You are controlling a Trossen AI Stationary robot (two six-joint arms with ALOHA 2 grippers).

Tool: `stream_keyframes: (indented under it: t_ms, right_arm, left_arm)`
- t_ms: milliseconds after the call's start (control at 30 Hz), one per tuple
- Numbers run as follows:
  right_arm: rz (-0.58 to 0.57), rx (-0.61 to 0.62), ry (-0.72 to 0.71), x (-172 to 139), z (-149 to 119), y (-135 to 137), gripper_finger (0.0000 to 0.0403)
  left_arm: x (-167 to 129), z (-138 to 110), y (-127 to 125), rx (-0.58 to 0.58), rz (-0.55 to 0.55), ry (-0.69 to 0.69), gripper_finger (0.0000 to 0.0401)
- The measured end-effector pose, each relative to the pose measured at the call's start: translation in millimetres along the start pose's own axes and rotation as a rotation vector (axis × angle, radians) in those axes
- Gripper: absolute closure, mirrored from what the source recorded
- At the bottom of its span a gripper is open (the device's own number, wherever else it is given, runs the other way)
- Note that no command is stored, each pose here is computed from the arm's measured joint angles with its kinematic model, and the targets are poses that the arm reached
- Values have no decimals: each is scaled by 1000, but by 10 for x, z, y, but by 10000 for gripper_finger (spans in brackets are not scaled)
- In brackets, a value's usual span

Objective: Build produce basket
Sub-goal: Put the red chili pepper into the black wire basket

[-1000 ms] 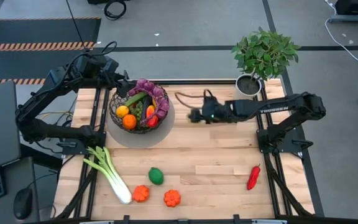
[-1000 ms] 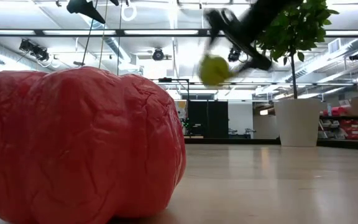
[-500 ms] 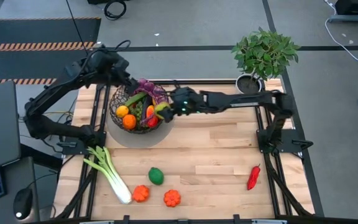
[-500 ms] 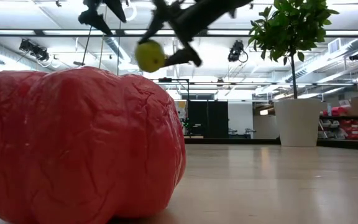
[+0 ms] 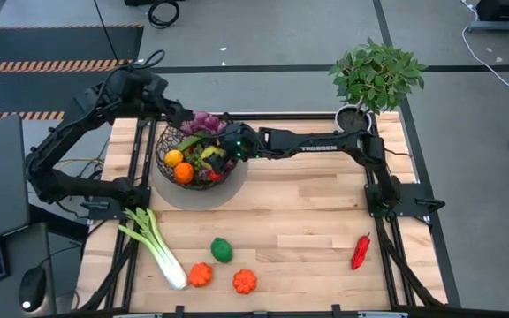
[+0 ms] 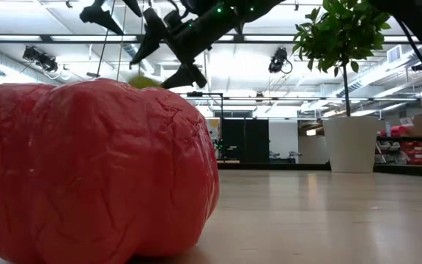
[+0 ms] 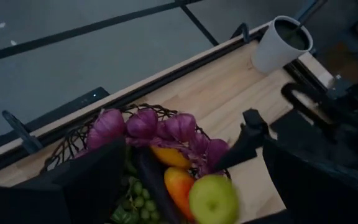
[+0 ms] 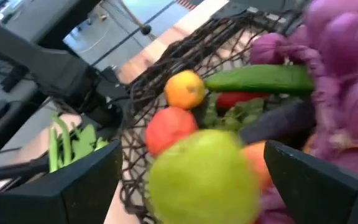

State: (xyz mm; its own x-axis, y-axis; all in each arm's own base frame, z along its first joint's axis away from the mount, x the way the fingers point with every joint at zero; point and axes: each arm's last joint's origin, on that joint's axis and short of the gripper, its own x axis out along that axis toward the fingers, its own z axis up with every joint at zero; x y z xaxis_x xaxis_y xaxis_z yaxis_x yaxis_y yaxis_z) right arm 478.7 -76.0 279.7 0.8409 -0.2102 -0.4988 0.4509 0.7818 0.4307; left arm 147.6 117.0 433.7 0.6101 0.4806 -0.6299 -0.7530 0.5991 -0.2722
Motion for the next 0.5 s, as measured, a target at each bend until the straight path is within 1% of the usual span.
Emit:
stream_keyframes:
  t_ms: [200, 300, 400, 500]
  right_arm:
    - [-52, -26, -18, -57, 93, -106, 6]
    - [-71, -30, 7, -113, 128, -160, 4]
    - [-109, -29, 103, -255, 126, -216, 6]
    - [-172, 3, 245, -461, 85, -275, 6]
  left_arm:
    - [-35, -57, 20, -1, 15, 43, 16]
    - [-38, -65, 2, 3, -15, 55, 16]
    - [-37, -84, -46, 20, -50, 70, 16]
    - [-36, -111, -101, 49, -74, 85, 16]
